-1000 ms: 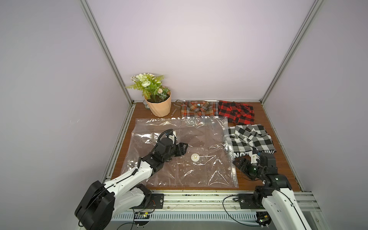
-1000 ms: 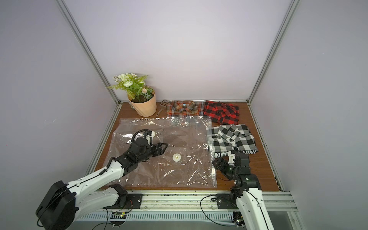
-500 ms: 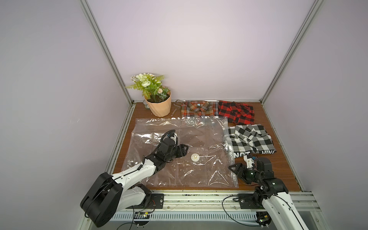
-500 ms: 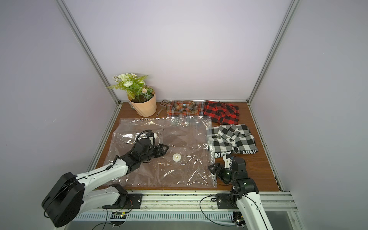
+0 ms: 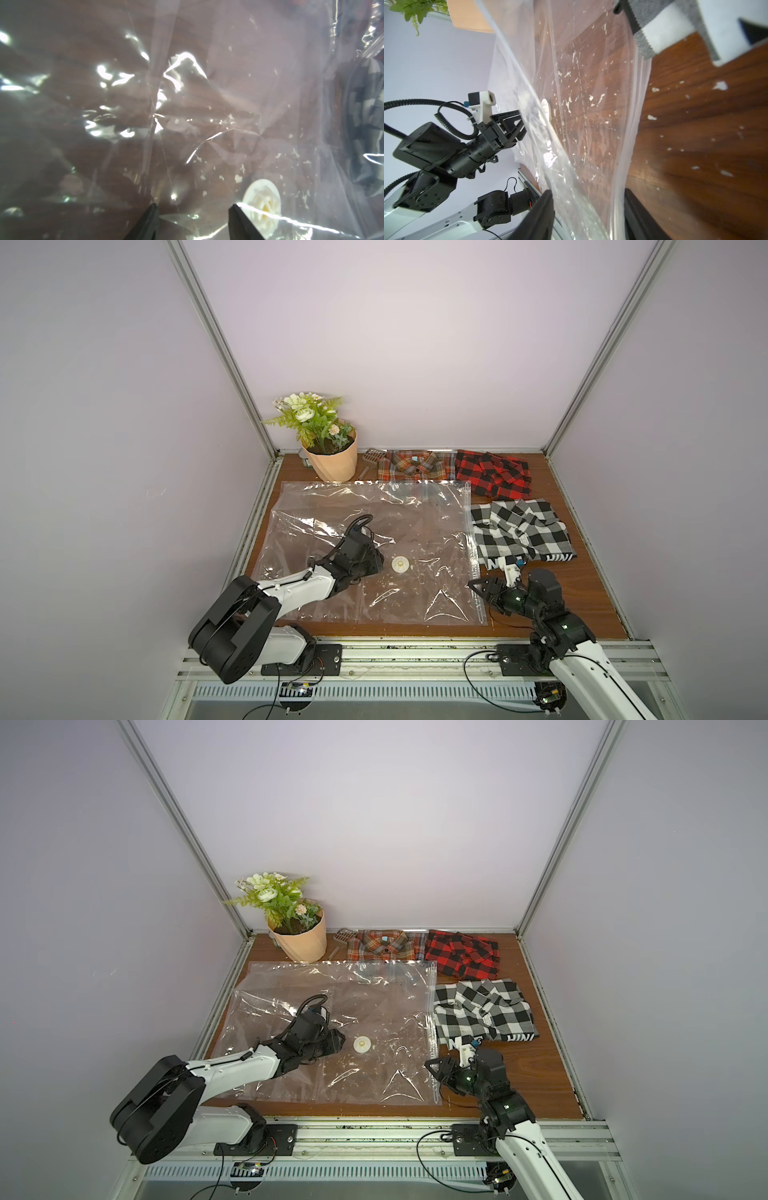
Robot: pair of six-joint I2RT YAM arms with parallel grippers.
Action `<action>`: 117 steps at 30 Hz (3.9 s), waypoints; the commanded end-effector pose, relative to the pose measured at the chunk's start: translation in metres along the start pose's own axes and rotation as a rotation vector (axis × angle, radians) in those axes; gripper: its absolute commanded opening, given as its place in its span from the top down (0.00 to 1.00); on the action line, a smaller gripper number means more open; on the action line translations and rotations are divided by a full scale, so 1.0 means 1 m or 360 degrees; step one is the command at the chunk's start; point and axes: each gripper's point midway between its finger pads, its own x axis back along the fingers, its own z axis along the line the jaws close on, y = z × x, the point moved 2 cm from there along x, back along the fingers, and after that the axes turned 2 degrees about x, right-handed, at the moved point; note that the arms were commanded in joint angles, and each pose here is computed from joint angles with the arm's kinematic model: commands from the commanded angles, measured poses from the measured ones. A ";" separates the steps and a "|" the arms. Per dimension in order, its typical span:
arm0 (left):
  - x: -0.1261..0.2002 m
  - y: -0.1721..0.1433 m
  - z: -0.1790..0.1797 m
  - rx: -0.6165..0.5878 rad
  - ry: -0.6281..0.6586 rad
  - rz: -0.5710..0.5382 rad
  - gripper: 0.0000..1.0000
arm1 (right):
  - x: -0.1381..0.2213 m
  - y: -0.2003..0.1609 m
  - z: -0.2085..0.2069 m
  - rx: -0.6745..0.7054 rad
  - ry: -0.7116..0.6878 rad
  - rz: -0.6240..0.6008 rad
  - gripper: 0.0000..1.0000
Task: Take the shirt out of the vacuum bag
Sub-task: Adjust the vacuum bag at the center of the board.
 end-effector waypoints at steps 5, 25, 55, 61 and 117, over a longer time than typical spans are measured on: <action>-0.019 -0.023 0.017 0.0048 0.0062 0.0157 0.57 | -0.014 -0.037 -0.051 -0.0159 -0.0230 0.0178 0.54; -0.013 -0.023 0.018 0.0032 0.0048 0.0138 0.60 | -0.029 -0.003 0.032 0.0089 0.0130 0.0137 1.00; 0.030 0.042 -0.069 -0.0136 -0.0301 -0.0108 0.35 | 0.087 0.118 0.176 0.0669 -0.0195 -0.0277 1.00; 0.007 0.048 -0.061 -0.0215 -0.0150 -0.0056 0.35 | 0.111 0.119 0.193 0.0780 -0.0226 -0.0304 1.00; -0.030 -0.062 -0.140 -0.0195 -0.0603 0.0244 0.38 | 0.032 0.021 0.388 0.1334 0.1137 0.0315 1.00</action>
